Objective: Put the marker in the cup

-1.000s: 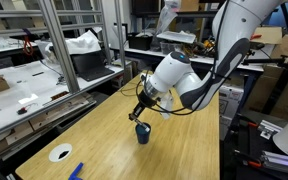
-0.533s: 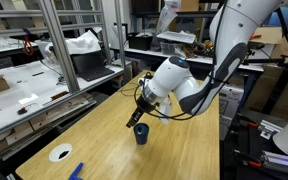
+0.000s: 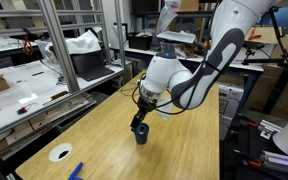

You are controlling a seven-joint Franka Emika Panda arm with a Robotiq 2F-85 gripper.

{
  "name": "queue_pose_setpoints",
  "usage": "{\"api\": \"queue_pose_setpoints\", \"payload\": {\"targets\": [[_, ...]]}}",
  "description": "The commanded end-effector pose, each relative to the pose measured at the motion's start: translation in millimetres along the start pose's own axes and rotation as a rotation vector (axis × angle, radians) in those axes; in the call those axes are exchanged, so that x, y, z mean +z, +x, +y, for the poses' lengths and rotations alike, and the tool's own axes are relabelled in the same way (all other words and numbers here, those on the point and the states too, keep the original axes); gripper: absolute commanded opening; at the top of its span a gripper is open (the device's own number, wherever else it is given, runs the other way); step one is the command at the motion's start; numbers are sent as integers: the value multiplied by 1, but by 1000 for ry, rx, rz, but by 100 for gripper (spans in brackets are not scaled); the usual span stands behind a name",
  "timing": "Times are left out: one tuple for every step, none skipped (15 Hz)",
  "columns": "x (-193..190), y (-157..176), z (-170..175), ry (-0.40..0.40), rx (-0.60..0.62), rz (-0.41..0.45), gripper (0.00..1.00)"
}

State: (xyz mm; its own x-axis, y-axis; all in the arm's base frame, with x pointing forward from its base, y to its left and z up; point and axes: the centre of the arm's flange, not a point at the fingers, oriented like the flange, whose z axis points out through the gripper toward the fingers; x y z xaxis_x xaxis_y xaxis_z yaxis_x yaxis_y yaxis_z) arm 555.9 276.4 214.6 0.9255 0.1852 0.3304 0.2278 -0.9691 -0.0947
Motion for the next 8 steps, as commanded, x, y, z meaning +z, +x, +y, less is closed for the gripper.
{"api": "queue_pose_setpoints", "payload": {"targets": [[-27, 33, 18, -15, 35, -121, 100], [-34, 41, 23, -23, 41, -146, 100], [-41, 51, 27, -29, 52, -185, 100], [-46, 57, 31, -32, 65, -227, 100], [-52, 62, 36, -32, 70, -278, 100], [-55, 66, 38, -35, 79, -320, 100], [-61, 69, 41, -28, 76, -351, 100], [-63, 71, 41, -27, 75, -378, 100]]}}
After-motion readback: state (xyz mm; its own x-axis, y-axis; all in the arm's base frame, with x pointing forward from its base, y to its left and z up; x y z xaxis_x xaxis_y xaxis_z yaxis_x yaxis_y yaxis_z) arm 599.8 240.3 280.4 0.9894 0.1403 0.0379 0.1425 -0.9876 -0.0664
